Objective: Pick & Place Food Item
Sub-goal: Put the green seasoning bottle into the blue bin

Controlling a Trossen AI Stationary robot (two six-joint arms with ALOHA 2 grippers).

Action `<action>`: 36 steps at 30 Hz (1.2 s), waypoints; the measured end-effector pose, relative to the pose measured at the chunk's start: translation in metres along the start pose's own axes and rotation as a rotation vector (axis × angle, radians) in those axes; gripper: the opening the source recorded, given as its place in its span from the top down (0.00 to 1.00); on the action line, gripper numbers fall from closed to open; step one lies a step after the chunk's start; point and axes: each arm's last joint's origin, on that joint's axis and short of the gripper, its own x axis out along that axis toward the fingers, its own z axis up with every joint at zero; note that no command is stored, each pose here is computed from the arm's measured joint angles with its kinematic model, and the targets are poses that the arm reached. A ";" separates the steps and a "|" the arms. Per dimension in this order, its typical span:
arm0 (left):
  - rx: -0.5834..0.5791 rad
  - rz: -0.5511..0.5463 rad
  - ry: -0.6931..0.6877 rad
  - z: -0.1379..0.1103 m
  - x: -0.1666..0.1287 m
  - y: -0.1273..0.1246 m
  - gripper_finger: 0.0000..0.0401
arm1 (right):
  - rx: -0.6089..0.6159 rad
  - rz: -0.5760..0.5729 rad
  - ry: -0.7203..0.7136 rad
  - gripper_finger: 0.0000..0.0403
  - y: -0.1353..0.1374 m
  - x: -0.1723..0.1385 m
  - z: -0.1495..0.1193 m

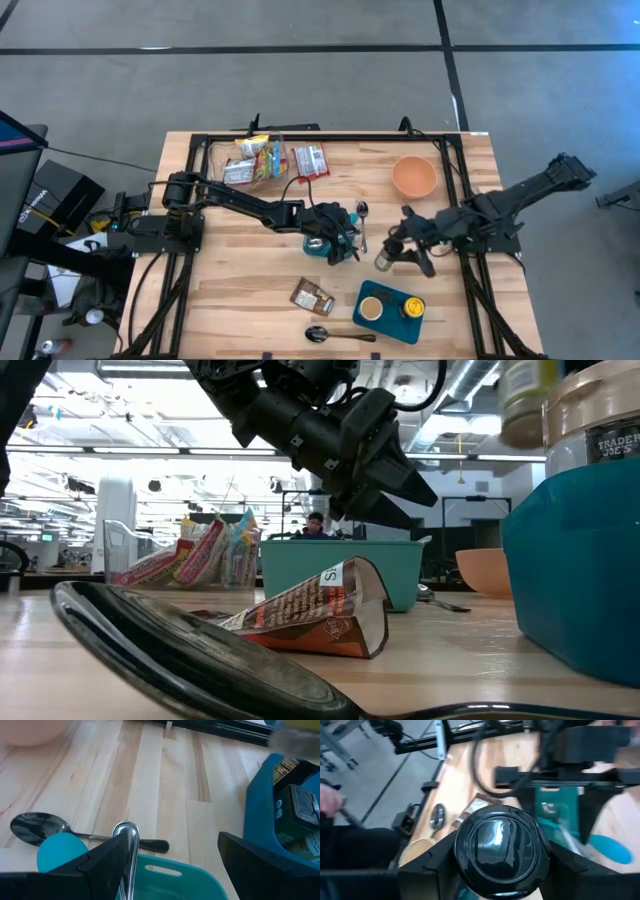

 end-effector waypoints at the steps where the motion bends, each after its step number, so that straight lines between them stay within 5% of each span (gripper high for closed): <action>1: -0.007 0.000 0.000 0.000 0.000 0.000 0.25 | -0.006 0.016 0.001 0.50 0.004 -0.001 -0.001; 22: -0.014 -0.020 -0.091 0.009 -0.001 -0.002 0.25 | -0.070 0.203 0.024 0.50 0.075 -0.006 -0.032; 36: -0.014 -0.024 -0.107 0.010 -0.001 -0.002 0.25 | -0.142 0.201 0.110 0.50 0.104 0.023 -0.043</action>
